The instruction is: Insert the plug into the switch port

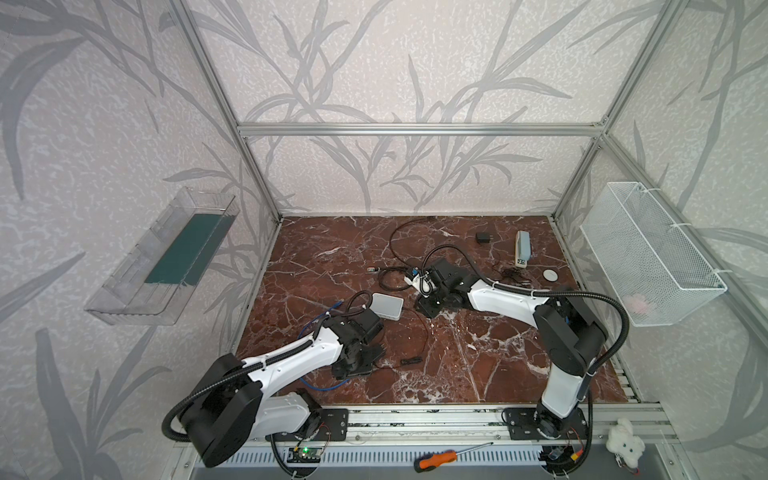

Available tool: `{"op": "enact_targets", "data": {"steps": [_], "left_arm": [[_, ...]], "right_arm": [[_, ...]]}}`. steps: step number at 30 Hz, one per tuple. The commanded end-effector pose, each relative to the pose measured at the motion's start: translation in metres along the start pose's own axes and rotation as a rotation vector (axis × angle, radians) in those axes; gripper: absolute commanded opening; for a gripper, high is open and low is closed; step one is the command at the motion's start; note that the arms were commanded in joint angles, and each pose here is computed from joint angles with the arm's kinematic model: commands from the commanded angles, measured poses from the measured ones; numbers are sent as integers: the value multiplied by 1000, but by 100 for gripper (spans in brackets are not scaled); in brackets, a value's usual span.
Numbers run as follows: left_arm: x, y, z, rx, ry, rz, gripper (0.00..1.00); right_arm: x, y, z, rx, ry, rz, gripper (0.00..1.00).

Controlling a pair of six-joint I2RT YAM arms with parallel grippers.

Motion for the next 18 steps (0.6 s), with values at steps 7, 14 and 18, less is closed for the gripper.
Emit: {"op": "enact_targets", "data": {"steps": [7, 14, 18], "left_arm": [[-25, -6, 10, -135, -56, -76, 26], [-108, 25, 10, -105, -124, -200, 15], [-160, 54, 9, -38, -223, -294, 13]], "right_arm": [[-8, 24, 0, 45, 29, -21, 46], [-26, 38, 8, -6, 9, -58, 46], [-44, 43, 21, -94, -27, -81, 46]]}}
Point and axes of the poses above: each gripper's point midway between its finger pads, its own y axis back along the fingers, its own z axis along the line the jaws close on, x = y × z, the point moved 2 cm from there along y, back along the fingers, and after that the axes turned 7 degrees about -y, right-handed, at the moved point
